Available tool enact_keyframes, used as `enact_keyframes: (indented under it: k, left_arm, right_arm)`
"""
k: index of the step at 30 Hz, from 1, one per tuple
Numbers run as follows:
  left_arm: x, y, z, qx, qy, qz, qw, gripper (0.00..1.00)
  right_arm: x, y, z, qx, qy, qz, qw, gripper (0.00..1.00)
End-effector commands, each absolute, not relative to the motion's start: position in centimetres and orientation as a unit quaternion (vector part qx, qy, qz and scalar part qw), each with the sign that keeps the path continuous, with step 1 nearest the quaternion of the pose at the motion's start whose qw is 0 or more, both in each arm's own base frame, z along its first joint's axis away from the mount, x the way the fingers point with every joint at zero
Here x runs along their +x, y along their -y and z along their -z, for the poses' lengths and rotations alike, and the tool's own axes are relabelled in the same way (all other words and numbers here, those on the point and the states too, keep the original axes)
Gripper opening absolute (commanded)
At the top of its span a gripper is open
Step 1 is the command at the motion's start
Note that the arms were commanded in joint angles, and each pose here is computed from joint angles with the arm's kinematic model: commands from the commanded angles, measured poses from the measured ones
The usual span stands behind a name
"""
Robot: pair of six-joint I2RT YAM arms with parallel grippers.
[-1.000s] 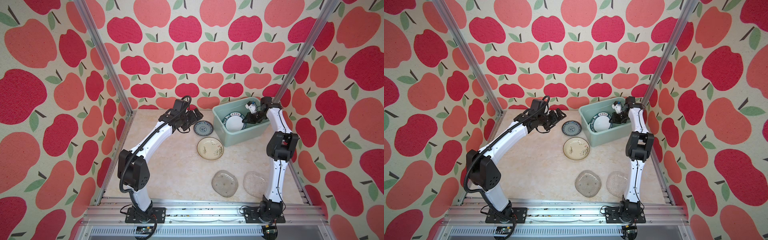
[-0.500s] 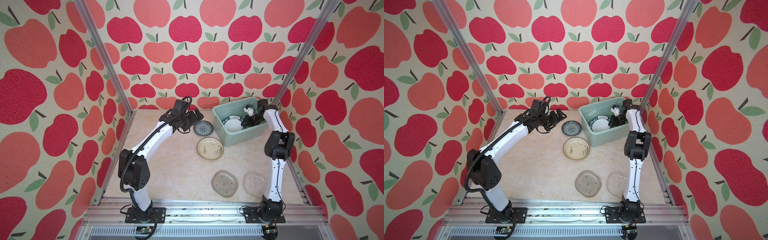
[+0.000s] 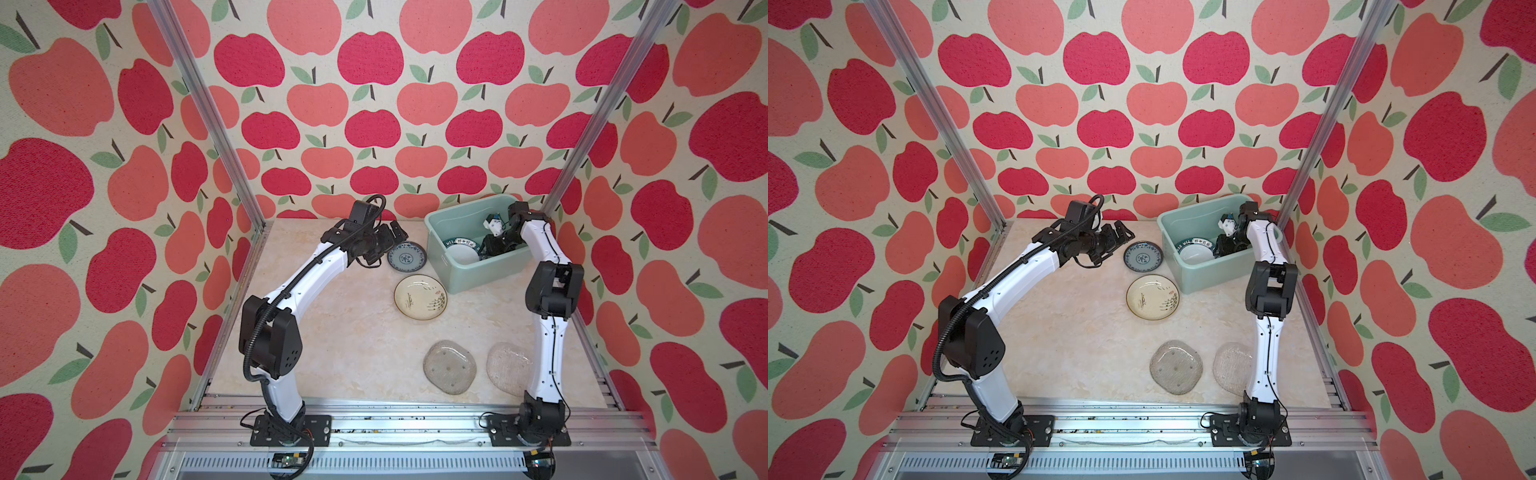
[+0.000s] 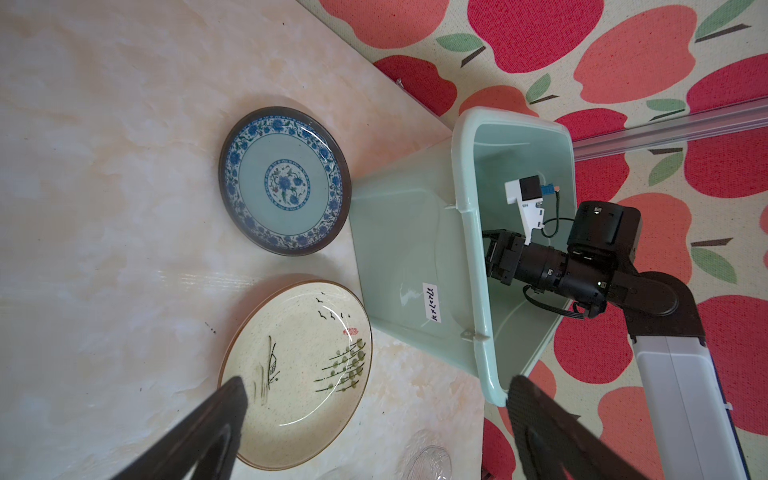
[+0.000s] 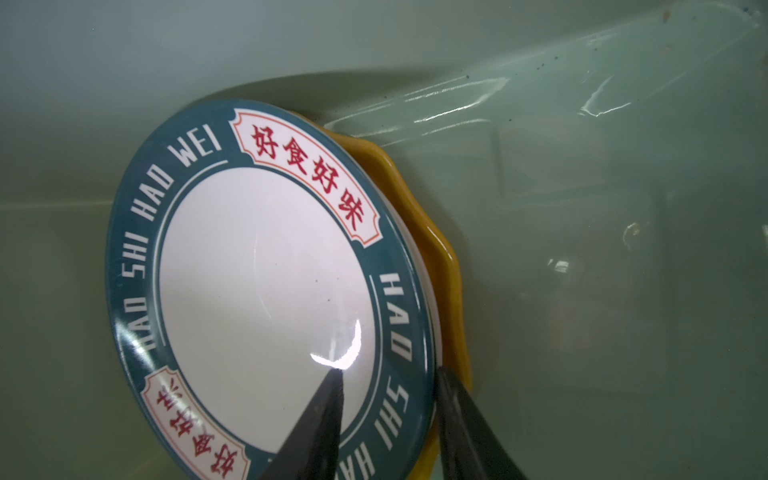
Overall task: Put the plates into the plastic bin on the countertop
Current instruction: 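Open the right gripper and raise it out of the bin, then push the beige bird-painted plate with the left gripper while right gripper reaches its edge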
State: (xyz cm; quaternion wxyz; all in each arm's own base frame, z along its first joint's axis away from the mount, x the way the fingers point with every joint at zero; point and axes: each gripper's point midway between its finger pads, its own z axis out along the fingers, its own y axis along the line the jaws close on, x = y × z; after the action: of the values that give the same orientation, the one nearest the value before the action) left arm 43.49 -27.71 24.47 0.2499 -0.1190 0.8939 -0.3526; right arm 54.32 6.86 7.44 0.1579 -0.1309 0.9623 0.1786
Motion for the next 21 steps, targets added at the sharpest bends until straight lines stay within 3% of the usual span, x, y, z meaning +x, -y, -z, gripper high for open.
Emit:
enact_keyframes:
  k: [1, 10, 21]
  left_arm:
    - [42.5, 27.6, -23.4, -0.104, -0.907, 0.336, 0.232, 1.00]
    - [38.9, 26.4, -20.9, -0.076, -0.943, 0.264, 0.189, 0.99]
    - [33.7, 26.3, -16.9, -0.059, -0.973, 0.196, 0.106, 0.99]
  right_arm:
    - [54.1, -7.1, -8.9, -0.136, -0.963, -0.167, 0.161, 0.46]
    - [53.7, -7.1, -17.1, -0.115, -0.957, -0.139, 0.226, 0.70]
    - [48.2, -7.7, -27.7, -0.095, -0.953, -0.091, 0.275, 0.70]
